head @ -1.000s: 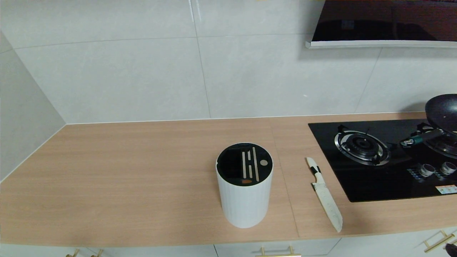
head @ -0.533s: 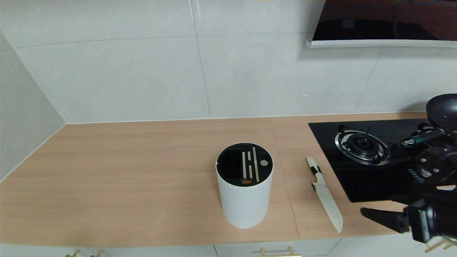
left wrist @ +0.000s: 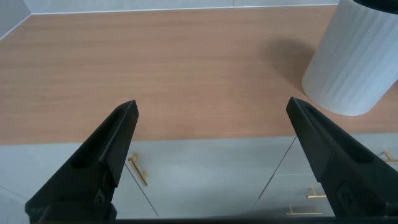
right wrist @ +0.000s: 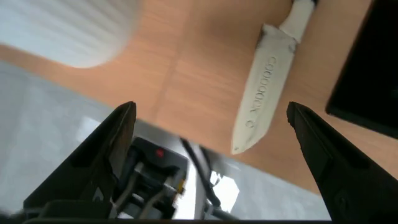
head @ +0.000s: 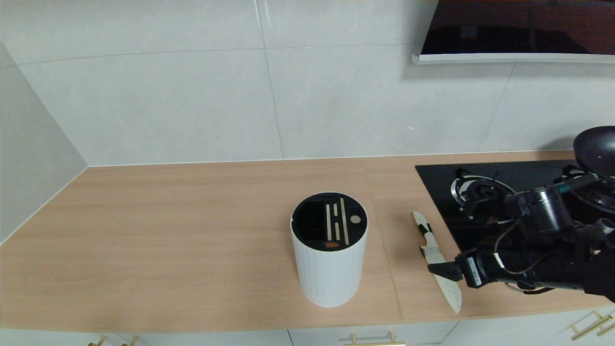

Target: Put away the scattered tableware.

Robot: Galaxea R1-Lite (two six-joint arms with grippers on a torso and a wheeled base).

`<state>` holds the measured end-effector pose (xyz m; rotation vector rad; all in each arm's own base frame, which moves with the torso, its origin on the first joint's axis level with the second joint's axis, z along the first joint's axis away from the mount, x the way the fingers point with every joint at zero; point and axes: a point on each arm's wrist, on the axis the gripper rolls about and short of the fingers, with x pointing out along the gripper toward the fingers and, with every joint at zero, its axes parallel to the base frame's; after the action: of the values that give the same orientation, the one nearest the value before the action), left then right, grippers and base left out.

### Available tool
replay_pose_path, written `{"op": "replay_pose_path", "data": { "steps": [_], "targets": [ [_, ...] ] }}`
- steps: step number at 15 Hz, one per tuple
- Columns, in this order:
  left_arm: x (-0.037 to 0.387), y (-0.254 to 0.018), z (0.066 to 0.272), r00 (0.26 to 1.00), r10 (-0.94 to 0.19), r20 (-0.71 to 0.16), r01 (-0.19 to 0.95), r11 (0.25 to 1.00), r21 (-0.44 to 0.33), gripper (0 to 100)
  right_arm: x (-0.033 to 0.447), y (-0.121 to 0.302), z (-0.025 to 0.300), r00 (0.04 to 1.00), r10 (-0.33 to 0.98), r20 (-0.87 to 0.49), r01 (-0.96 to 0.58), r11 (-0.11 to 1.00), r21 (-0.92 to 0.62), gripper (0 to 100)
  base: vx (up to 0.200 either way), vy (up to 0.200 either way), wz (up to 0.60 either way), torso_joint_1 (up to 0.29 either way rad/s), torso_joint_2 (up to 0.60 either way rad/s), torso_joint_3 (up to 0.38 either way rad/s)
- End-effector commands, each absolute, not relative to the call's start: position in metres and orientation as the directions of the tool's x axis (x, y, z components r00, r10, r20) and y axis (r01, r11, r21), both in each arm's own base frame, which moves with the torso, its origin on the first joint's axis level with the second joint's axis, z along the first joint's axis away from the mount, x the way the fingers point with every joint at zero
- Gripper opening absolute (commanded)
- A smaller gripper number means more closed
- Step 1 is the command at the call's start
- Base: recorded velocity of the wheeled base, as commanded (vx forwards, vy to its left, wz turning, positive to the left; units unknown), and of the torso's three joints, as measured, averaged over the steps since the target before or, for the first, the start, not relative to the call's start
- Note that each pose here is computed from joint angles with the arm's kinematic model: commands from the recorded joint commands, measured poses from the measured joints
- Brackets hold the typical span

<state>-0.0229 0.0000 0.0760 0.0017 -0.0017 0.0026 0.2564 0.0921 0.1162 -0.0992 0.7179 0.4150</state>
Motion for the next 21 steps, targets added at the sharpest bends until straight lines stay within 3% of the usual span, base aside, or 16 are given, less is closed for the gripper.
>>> {"op": "replay_pose_path", "data": {
  "steps": [1,8,21],
  "targets": [
    [-0.023,0.000,0.076,1.000,0.003,0.000,-0.003,1.000,0.002,100,0.279,0.104,0.083,0.642,0.322,-0.696,-0.407,0.912,0.047,100,0.000,0.000,0.00,0.000,0.00,0.000],
    [-0.023,0.000,0.076,1.000,0.003,0.000,-0.003,1.000,0.003,100,0.311,0.111,0.060,0.771,0.167,-0.614,-0.270,0.960,-0.078,100,0.000,0.000,0.00,0.000,0.00,0.000],
    [-0.023,0.000,0.076,1.000,0.003,0.000,-0.003,1.000,0.002,100,0.344,0.105,0.026,0.756,0.104,-0.647,-0.216,0.972,-0.097,100,0.000,0.000,0.00,0.000,0.00,0.000]
  ]
}}
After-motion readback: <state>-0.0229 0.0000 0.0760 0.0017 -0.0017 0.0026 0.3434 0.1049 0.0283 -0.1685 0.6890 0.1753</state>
